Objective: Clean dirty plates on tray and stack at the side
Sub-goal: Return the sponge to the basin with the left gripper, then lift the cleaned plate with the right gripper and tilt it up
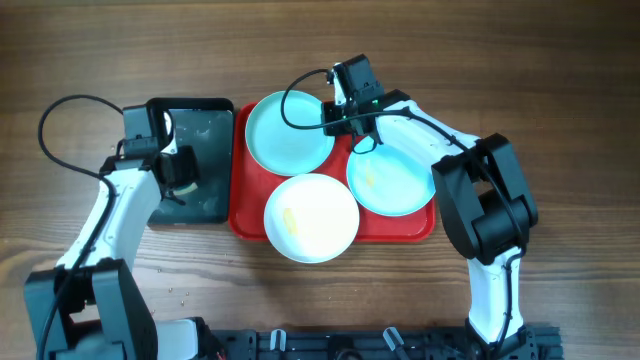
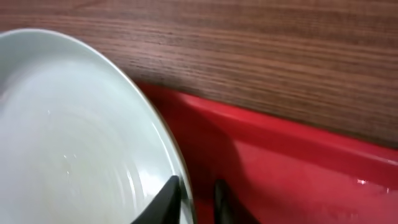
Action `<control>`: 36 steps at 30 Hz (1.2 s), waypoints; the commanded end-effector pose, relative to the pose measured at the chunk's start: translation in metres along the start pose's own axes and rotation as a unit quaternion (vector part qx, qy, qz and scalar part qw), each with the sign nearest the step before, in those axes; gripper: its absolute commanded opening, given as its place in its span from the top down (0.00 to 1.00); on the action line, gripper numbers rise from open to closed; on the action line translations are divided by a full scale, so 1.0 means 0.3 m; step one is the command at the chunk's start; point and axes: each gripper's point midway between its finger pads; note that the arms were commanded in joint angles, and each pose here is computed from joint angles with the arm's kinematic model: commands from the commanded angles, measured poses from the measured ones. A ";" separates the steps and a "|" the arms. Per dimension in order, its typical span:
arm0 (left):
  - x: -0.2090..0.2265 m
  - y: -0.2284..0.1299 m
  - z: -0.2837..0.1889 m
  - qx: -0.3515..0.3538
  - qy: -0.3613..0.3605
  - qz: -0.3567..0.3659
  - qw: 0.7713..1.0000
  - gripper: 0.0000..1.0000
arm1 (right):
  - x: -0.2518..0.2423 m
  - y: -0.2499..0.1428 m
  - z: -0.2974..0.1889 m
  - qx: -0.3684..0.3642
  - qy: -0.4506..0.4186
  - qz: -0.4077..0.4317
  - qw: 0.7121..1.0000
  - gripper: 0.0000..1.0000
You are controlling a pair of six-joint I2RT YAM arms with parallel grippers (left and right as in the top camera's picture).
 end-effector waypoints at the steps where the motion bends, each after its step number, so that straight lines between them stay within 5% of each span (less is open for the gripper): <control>1: 0.006 -0.037 0.039 0.024 0.007 -0.003 1.000 0.94 | -0.015 -0.013 0.033 -0.002 -0.010 0.000 1.000 0.96; 25: 0.019 0.042 -0.123 -0.053 0.006 -0.038 0.998 0.96 | 0.350 0.284 -0.302 -0.162 0.009 -0.042 0.986 0.96; 36: 0.007 0.039 -0.138 -0.054 -0.006 -0.049 0.997 0.96 | 0.695 0.282 -0.419 -0.342 -0.027 -0.149 0.927 0.96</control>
Point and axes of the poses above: each gripper's point midway between its finger pads, its own z axis out along the fingers, its own x axis along the line the jaws close on, y = z × x, and after that the axes turned 12 degrees about z, right-handed
